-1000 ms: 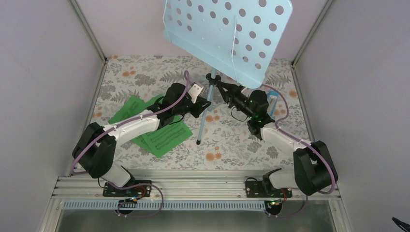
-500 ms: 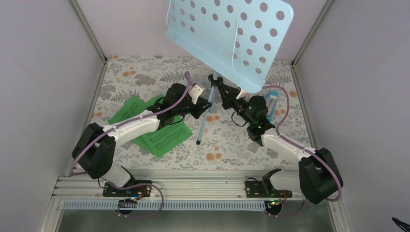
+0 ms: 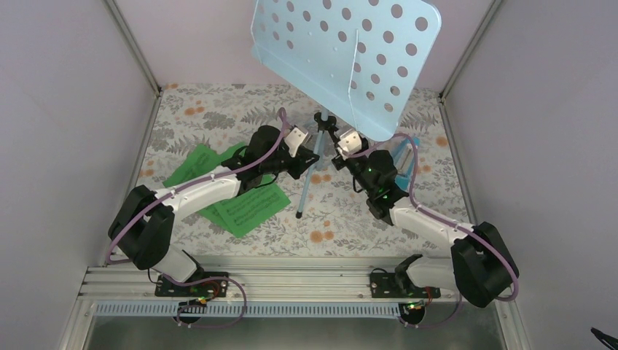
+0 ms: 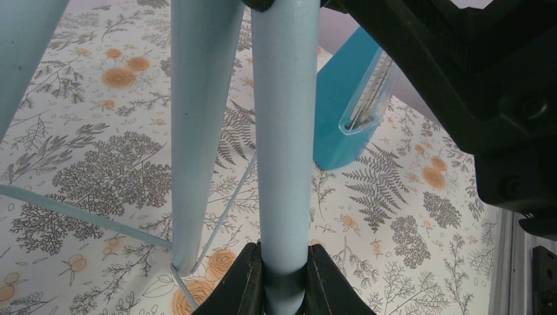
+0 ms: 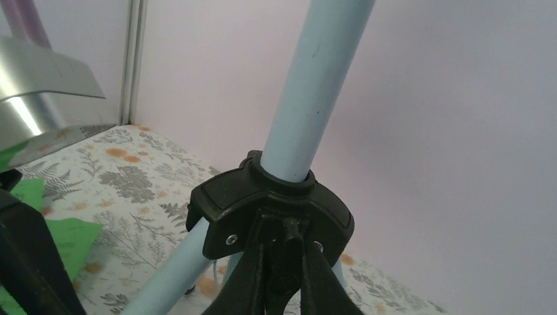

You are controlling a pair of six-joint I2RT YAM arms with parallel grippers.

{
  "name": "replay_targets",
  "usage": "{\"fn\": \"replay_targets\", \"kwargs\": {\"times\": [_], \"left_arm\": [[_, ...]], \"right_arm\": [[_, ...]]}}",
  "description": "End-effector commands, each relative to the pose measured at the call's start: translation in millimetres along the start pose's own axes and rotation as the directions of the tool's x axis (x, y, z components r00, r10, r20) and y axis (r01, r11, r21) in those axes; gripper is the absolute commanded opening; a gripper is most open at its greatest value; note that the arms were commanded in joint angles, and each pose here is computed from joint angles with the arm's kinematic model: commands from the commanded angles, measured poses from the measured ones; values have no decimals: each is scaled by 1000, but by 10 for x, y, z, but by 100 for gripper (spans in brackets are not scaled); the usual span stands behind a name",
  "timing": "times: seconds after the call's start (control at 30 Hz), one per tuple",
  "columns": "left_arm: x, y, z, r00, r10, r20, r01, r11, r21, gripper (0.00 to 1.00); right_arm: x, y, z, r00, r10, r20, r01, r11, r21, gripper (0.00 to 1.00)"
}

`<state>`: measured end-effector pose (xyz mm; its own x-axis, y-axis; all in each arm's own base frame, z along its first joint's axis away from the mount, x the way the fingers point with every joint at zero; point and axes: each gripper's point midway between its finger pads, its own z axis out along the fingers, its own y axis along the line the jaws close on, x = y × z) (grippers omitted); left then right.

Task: Pack up the instrument practice props

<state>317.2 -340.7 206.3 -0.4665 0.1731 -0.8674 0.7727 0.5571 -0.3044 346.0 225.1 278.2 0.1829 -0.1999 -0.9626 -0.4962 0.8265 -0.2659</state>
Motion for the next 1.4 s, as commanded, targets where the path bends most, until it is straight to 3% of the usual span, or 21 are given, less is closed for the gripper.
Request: {"fn": "replay_targets", "kwargs": {"times": [0.0,0.17,0.27,0.33,0.43,0.6,0.7,0.87,1.03,1.1,1.23,1.37], "left_arm": [[-23,50,-24,1000,-4,13,4,1000,-21,2],[-19,42,-29,1000,2,7,-2,1000,-18,3],[-33,18,-32,1000,6,11,-6,1000,-6,11],[-44,19,-33,1000,8,12,-8,1000,-7,20],[-82,4,-53,1000,11,18,-11,1000,-6,35],[-159,-19,-211,997,9,73,-7,1000,-26,57],[-168,-2,-306,995,10,99,-5,999,-52,64],[-230,-40,-431,988,5,157,3,999,-50,66],[-231,-65,-439,985,-3,175,9,999,-33,65],[-220,-111,-399,985,4,170,-4,1000,-1,63],[-130,-188,-269,991,31,129,-39,997,65,62],[-125,-134,-225,991,39,125,-45,998,45,59]], "right_arm": [[68,-29,-43,985,-173,-22,174,983,51,12],[-207,-25,-250,996,-69,51,68,997,19,31],[-329,-71,-440,997,5,82,-6,1000,13,54],[-358,-123,-532,995,52,82,-53,998,16,61],[-335,-294,-656,986,145,82,-149,987,52,61],[-414,-624,-902,942,278,189,-293,954,56,61],[-479,-813,-878,912,369,180,-377,926,16,64],[-528,-1021,-552,858,512,45,-507,858,-87,64],[-743,-909,-216,837,541,-84,-542,797,-265,70],[-791,-809,-129,834,537,-126,-544,760,-357,68],[-872,-630,11,849,507,-150,-514,724,-461,63],[-947,-461,27,872,470,-136,-458,686,-565,62]]}}
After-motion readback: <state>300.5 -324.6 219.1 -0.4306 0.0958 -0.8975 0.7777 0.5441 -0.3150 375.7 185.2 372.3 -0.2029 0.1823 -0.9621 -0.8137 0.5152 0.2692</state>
